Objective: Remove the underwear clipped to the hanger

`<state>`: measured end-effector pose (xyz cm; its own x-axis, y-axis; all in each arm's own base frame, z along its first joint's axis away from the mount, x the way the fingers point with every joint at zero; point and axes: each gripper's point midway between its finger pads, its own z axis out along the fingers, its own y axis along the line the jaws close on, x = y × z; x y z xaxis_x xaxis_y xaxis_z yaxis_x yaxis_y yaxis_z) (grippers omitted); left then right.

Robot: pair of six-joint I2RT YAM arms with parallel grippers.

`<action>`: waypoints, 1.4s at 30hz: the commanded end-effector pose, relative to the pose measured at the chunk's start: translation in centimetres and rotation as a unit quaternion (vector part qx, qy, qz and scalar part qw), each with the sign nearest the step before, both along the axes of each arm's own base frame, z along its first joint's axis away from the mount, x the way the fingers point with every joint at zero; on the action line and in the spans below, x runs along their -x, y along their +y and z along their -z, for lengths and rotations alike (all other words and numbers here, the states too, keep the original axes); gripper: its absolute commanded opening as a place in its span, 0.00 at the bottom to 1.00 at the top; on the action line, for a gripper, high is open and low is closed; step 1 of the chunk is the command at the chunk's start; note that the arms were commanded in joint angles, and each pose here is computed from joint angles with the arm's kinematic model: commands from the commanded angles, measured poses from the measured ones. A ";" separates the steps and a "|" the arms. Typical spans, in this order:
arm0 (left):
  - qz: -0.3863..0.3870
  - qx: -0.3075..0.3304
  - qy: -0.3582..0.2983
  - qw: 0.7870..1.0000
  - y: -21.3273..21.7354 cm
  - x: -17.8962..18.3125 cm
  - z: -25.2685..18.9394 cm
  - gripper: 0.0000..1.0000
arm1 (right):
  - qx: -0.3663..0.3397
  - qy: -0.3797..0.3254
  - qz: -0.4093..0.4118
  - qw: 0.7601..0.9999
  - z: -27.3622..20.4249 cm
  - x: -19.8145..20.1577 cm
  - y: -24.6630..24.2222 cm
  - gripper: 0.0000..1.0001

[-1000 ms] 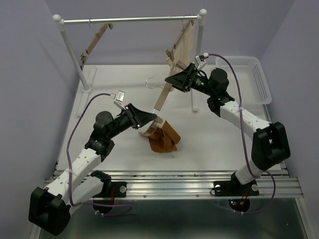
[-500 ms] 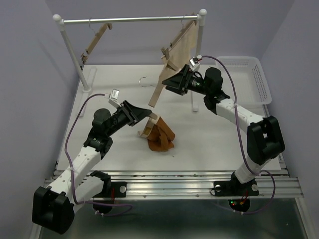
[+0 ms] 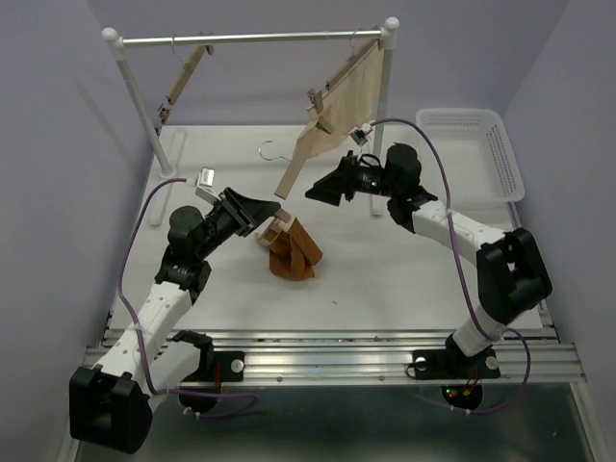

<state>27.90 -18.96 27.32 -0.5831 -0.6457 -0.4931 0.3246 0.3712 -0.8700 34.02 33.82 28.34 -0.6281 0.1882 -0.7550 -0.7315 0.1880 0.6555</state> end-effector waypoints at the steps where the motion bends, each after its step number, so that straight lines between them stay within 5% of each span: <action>1: 0.013 0.015 -0.074 0.997 0.1 0.7 -4.6 0.00 | 0.024 -0.130 -0.060 0.989 0.4 3.3 1.0 1.00; 8: 0.021 0.016 -0.060 0.998 0.0 0.9 -4.0 0.00 | 0.050 -0.225 -0.102 0.968 1.8 6.8 3.5 1.00; 17: 0.026 0.022 -0.049 0.998 0.0 1.5 -3.4 0.00 | 0.098 -0.246 -0.130 0.956 4.5 9.5 5.4 0.98; 19: 0.029 0.023 -0.046 0.998 0.0 1.7 -3.2 0.00 | 0.107 -0.243 -0.120 0.956 4.8 9.4 5.7 0.87; 20: 0.030 0.025 -0.047 0.998 0.0 2.0 -3.2 0.00 | 0.116 -0.240 -0.102 0.958 4.8 9.1 5.7 0.65; 21: 0.031 0.026 -0.046 0.998 0.0 2.2 -3.1 0.00 | 0.117 -0.240 -0.093 0.959 4.5 8.8 5.6 0.56; 28: 0.023 0.018 0.003 1.000 0.6 3.7 -0.5 0.00 | 0.126 -0.237 -0.056 0.962 4.2 9.0 4.2 0.14; 29: 0.016 0.017 0.010 1.000 0.8 3.9 -0.2 0.00 | 0.126 -0.232 -0.053 0.963 4.1 9.2 3.9 0.01; 42: -0.051 0.021 -0.006 0.998 2.7 3.7 -1.3 0.00 | 0.143 -0.198 -0.025 0.969 4.3 9.5 2.6 0.01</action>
<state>23.33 -17.49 26.57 -0.6037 -0.6793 -0.4173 0.2546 0.3317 -0.9084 24.02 37.21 22.75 -0.2894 -0.1210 -0.9495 -0.9395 0.2258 0.2576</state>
